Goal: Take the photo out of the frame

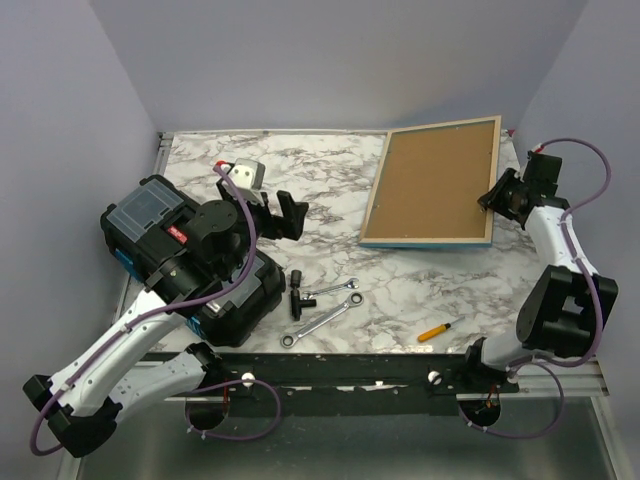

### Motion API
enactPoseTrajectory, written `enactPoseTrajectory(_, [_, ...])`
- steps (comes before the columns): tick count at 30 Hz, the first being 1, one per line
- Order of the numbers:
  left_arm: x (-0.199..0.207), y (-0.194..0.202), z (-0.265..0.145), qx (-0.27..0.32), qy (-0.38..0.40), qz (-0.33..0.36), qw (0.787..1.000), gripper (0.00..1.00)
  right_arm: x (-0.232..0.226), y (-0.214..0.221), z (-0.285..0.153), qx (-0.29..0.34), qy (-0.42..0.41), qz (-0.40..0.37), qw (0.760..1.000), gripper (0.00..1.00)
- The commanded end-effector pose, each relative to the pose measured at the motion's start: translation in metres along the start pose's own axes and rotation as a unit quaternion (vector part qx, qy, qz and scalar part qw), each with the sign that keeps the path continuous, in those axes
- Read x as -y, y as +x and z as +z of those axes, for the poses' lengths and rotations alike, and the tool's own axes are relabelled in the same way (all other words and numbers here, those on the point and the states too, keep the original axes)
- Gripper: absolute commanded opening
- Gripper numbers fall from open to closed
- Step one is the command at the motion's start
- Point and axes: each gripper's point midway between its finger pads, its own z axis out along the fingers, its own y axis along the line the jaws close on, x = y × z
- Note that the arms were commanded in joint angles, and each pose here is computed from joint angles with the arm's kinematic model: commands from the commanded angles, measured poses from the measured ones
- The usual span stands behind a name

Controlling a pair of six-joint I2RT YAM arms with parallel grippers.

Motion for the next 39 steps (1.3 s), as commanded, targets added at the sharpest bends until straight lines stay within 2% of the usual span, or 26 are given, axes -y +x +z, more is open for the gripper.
enactPoseTrajectory(1, [0.003,-0.005,-0.002,0.015,0.006,-0.003,1.000,0.95,0.079,0.019,0.007,-0.027,0.191,-0.068,0.979,0.45])
enactPoseTrajectory(2, [0.003,-0.004,-0.001,0.014,0.006,-0.003,1.000,0.95,0.085,0.018,0.007,-0.031,0.208,-0.069,0.975,0.58])
enactPoseTrajectory(4, [0.003,-0.002,0.000,0.011,0.003,-0.001,1.000,0.95,0.091,0.010,0.005,-0.034,0.238,-0.063,0.969,0.73])
enactPoseTrajectory(8, [0.007,0.002,0.002,0.003,0.011,0.000,1.000,0.95,0.078,-0.006,-0.010,-0.028,0.247,-0.050,0.967,0.79])
enactPoseTrajectory(10, [0.008,0.003,0.003,0.001,0.012,0.000,1.000,0.95,0.038,-0.006,-0.018,-0.004,0.214,-0.076,0.974,0.81])
enactPoseTrajectory(12, [0.007,0.005,0.005,-0.004,0.011,0.003,1.000,0.95,-0.022,0.005,-0.021,0.018,0.143,-0.098,0.985,0.84])
enactPoseTrajectory(15, [0.007,0.009,0.009,-0.012,0.008,0.008,1.000,0.95,-0.100,0.038,-0.011,0.010,0.021,-0.073,0.997,0.85])
enactPoseTrajectory(18, [0.006,0.010,0.011,-0.015,0.006,0.009,1.000,0.95,-0.161,0.075,0.006,0.001,-0.035,-0.080,0.996,0.85])
enactPoseTrajectory(20, [0.004,0.010,0.010,-0.012,0.003,0.009,1.000,0.95,-0.196,0.097,0.015,0.002,-0.043,-0.086,0.995,0.85])
enactPoseTrajectory(22, [0.002,0.009,0.009,-0.006,0.000,0.010,1.000,0.95,-0.215,0.111,0.026,-0.005,-0.011,-0.078,0.997,0.84])
enactPoseTrajectory(23, [0.000,0.008,0.009,-0.003,-0.002,0.010,1.000,0.95,-0.220,0.119,0.033,-0.014,0.014,-0.080,0.997,0.83])
enactPoseTrajectory(26, [-0.001,0.008,0.009,-0.002,-0.005,0.013,1.000,0.95,-0.231,0.134,0.039,0.011,0.087,-0.114,0.990,0.81])
enactPoseTrajectory(29, [0.000,0.008,0.009,-0.002,-0.001,0.012,1.000,0.95,-0.237,0.155,0.047,0.006,0.117,-0.136,0.984,0.75])
enactPoseTrajectory(37, [0.004,0.008,0.008,-0.004,0.008,0.010,1.000,0.95,-0.239,0.178,0.064,-0.005,0.132,-0.177,0.975,0.51])
enactPoseTrajectory(39, [0.004,0.008,0.008,-0.004,0.008,0.011,1.000,0.95,-0.237,0.183,0.068,-0.010,0.136,-0.182,0.974,0.50])
